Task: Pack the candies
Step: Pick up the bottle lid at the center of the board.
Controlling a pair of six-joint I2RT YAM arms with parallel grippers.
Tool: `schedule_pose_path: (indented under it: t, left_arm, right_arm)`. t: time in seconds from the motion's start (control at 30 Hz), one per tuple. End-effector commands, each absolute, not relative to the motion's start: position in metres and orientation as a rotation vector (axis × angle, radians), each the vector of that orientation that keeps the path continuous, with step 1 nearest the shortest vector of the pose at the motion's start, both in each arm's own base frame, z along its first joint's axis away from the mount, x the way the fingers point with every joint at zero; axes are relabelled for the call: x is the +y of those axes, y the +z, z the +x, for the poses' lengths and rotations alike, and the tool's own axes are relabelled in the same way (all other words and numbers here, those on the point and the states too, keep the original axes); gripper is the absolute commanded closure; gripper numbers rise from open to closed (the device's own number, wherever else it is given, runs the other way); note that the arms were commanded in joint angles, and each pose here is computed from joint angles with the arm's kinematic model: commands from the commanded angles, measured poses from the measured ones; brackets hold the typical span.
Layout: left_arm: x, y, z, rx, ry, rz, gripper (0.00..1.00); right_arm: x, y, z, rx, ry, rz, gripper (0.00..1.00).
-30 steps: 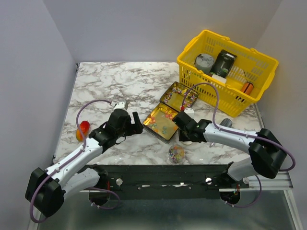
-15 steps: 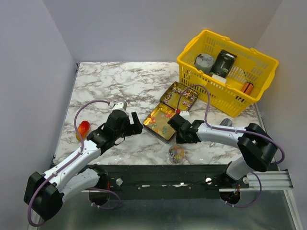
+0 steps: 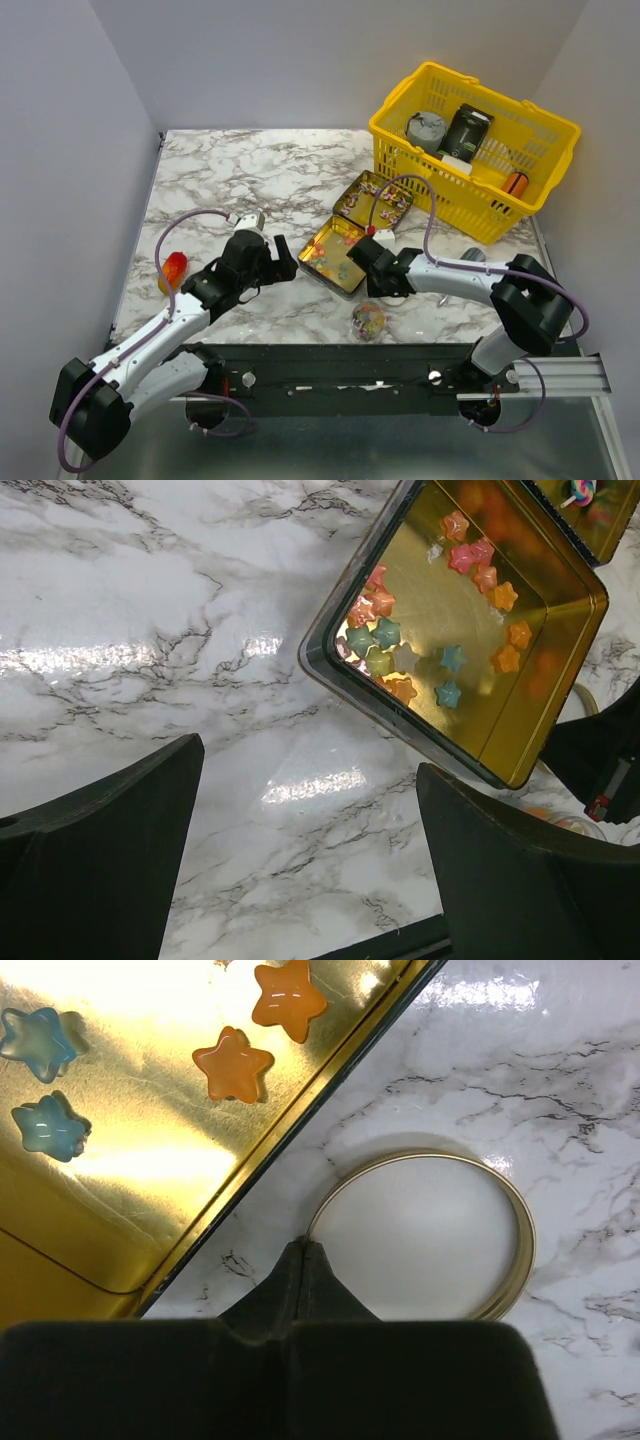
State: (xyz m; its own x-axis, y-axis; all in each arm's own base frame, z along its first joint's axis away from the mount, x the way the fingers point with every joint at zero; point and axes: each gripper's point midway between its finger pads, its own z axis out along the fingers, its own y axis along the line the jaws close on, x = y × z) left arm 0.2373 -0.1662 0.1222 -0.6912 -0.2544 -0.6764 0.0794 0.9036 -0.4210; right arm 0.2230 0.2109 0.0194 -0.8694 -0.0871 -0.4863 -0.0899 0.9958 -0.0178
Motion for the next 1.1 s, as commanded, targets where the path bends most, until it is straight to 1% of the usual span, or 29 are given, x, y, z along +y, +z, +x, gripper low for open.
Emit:
schedule_pose_path:
  t: [0.0, 0.13, 0.17, 0.27, 0.3, 0.37, 0.43, 0.57, 0.73, 0.77, 0.87, 1.0, 1.07]
  left_arm:
    - [-0.167, 0.124, 0.238, 2.241, -0.565, -0.102, 0.01]
    - [-0.179, 0.129, 0.236, 2.224, -0.644, -0.062, 0.01]
    - [-0.183, 0.131, 0.235, 2.22, -0.665, -0.041, 0.01]
    - [-0.201, 0.141, 0.232, 2.199, -0.778, 0.035, 0.01]
    - [-0.207, 0.144, 0.23, 2.192, -0.817, 0.059, 0.01]
    - [-0.222, 0.157, 0.226, 2.149, -0.922, 0.127, 0.01]
    - [-0.234, 0.171, 0.225, 2.085, -0.991, 0.173, 0.01]
    - [-0.264, 0.199, 0.207, 1.954, -1.156, 0.369, 0.01]
    - [-0.291, 0.243, 0.175, 1.714, -1.308, 0.622, 0.01]
    - [-0.294, 0.25, 0.167, 1.663, -1.325, 0.675, 0.01]
    - [-0.295, 0.269, 0.149, 1.518, -1.349, 0.799, 0.01]
    - [-0.304, 0.282, 0.138, 1.449, -1.36, 0.932, 0.01]
    - [-0.309, 0.279, 0.131, 1.441, -1.382, 1.009, 0.01]
  right_arm:
    - [0.202, 0.029, 0.222, 2.604, -0.025, -0.082, 0.99]
    - [0.198, 0.064, 0.221, 2.528, 0.067, -0.06, 0.99]
    - [0.198, 0.083, 0.22, 2.484, 0.131, -0.049, 0.99]
    - [0.196, 0.109, 0.211, 2.435, 0.244, -0.05, 0.99]
    - [0.197, 0.131, 0.208, 2.385, 0.329, -0.048, 0.99]
    - [0.204, 0.151, 0.195, 2.358, 0.47, -0.11, 0.99]
    - [0.213, 0.183, 0.177, 2.295, 0.656, -0.178, 0.99]
    - [0.219, 0.226, 0.141, 2.209, 0.902, -0.337, 0.99]
    - [0.228, 0.257, 0.099, 2.124, 1.171, -0.494, 0.99]
    - [0.23, 0.267, 0.083, 2.094, 1.267, -0.551, 0.99]
    - [0.232, 0.285, 0.059, 2.015, 1.416, -0.646, 0.99]
    - [0.233, 0.3, 0.035, 1.945, 1.561, -0.748, 0.99]
    - [0.235, 0.305, 0.027, 1.918, 1.615, -0.793, 0.99]
